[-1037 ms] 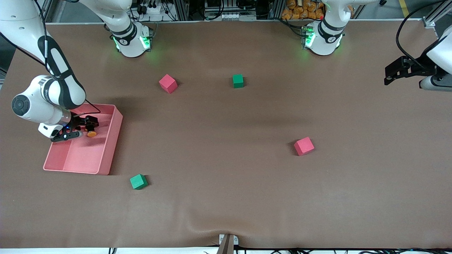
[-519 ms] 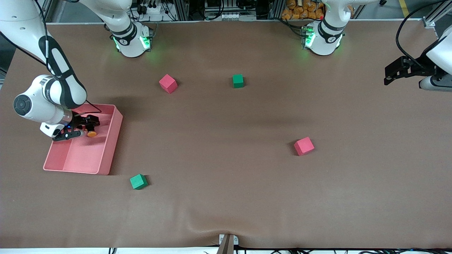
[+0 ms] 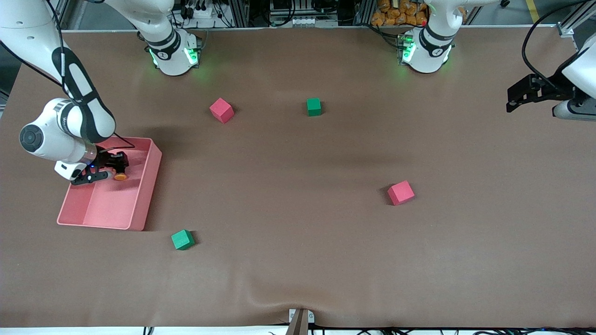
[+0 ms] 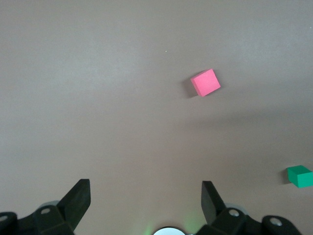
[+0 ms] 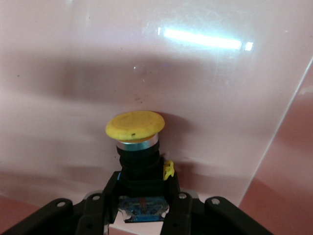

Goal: Place and upright button with both arms
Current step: 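Close the right gripper on the button's blue base and lift it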

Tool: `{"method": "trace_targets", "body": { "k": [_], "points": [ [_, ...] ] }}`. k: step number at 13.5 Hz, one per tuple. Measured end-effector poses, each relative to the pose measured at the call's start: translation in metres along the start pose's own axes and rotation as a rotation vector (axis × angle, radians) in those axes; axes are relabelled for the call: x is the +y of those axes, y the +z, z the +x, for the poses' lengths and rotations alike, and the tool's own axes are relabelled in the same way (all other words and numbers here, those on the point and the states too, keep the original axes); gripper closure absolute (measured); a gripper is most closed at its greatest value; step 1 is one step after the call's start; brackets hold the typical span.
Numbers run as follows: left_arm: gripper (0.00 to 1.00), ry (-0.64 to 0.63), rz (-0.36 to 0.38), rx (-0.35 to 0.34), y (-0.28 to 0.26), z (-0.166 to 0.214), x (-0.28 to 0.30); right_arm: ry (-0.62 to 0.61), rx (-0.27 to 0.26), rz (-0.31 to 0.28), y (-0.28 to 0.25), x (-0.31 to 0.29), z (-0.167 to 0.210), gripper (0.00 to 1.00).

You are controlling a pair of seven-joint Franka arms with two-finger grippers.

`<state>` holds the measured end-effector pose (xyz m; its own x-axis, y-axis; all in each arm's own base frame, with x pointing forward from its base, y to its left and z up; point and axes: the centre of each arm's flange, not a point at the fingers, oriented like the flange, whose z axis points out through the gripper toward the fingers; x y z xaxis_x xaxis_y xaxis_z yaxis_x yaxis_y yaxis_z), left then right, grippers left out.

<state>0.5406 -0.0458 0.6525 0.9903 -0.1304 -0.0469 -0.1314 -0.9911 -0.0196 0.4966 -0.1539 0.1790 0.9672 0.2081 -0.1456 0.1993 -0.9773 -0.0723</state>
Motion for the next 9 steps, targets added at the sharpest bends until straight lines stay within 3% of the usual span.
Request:
{"method": "trace_targets", "body": {
  "k": [9],
  "points": [
    [0.00,0.000,0.000,0.000,0.0000,0.0000,0.0000,-0.018,0.017,-0.008,-0.0083,-0.0067,0.0074,0.59]
  ]
}}
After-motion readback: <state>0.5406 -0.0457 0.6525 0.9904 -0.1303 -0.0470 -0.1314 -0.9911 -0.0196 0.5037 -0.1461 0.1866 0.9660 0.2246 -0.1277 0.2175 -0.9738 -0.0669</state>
